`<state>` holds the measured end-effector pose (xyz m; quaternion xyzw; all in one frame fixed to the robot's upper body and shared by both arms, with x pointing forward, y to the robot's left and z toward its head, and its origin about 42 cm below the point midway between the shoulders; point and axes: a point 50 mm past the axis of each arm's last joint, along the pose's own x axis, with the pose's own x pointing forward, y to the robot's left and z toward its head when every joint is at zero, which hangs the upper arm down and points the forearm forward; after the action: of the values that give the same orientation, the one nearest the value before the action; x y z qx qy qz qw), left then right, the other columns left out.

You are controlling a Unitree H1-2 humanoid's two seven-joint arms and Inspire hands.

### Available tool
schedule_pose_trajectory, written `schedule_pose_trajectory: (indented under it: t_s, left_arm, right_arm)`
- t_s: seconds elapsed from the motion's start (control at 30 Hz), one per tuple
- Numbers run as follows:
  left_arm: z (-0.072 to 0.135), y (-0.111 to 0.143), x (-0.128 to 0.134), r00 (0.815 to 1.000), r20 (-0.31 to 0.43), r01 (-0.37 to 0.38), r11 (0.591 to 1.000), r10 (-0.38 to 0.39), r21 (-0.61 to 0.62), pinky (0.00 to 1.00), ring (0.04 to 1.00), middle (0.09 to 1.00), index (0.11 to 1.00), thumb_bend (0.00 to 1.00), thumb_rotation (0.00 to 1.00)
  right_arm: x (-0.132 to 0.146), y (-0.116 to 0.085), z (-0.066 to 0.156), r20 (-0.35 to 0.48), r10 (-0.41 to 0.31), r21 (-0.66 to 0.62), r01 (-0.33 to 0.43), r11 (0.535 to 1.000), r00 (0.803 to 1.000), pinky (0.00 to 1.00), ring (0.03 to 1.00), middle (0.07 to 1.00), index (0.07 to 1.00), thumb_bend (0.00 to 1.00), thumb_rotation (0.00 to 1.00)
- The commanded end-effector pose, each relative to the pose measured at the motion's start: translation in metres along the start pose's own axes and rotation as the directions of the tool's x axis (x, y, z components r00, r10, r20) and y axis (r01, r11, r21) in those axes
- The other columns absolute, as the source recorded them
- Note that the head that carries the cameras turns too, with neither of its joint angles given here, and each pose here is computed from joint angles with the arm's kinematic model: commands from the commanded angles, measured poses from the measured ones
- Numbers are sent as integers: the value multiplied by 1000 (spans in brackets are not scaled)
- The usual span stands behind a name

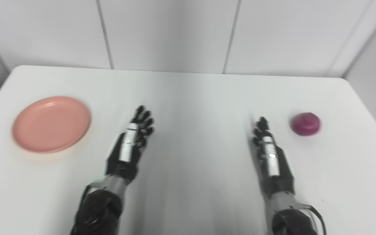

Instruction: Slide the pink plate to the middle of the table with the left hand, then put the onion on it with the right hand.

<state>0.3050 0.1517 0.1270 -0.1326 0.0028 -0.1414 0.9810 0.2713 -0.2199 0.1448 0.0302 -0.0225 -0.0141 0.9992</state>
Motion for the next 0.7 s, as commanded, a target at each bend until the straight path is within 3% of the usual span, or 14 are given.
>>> schedule_pose_trajectory:
  t_s: [0.0, 0.4, 0.5, 0.53, 0.57, 0.67]
  left_arm:
    - [-16, -7, -1, 998, -59, -24, 1000, 24, -6, 994, 986, 997, 995, 450, 1000]
    - [-38, -37, 23, 998, -69, -1, 1000, 2, 4, 994, 993, 1000, 1000, 440, 1000]
    - [-44, -43, 29, 998, -66, 4, 1000, -5, -4, 985, 992, 1000, 1000, 437, 1000]
    - [-46, -45, 32, 998, -64, 4, 1000, -4, -6, 977, 988, 995, 996, 424, 1000]
    - [-47, -47, 33, 998, -62, 4, 1000, -4, -7, 973, 985, 992, 992, 418, 1000]
    - [-52, -53, 40, 998, -61, 3, 1000, -4, -7, 962, 979, 989, 985, 410, 1000]
  right_arm:
    - [0, -4, 6, 29, 8, 5, -8, 1000, 1000, 1000, 1000, 1000, 1000, 157, 1000]
    - [12, -27, -2, 25, 13, 29, -14, 999, 1000, 1000, 1000, 1000, 1000, 127, 1000]
    - [21, -37, -13, 27, 20, 25, -21, 999, 999, 1000, 1000, 1000, 1000, 203, 1000]
    - [23, -40, -16, 28, 18, 19, -19, 1000, 999, 1000, 1000, 1000, 1000, 317, 1000]
    - [24, -42, -18, 29, 17, 16, -18, 1000, 999, 1000, 1000, 1000, 1000, 359, 1000]
    - [25, -49, -25, 42, 15, -9, -15, 1000, 999, 1000, 995, 1000, 1000, 377, 1000]
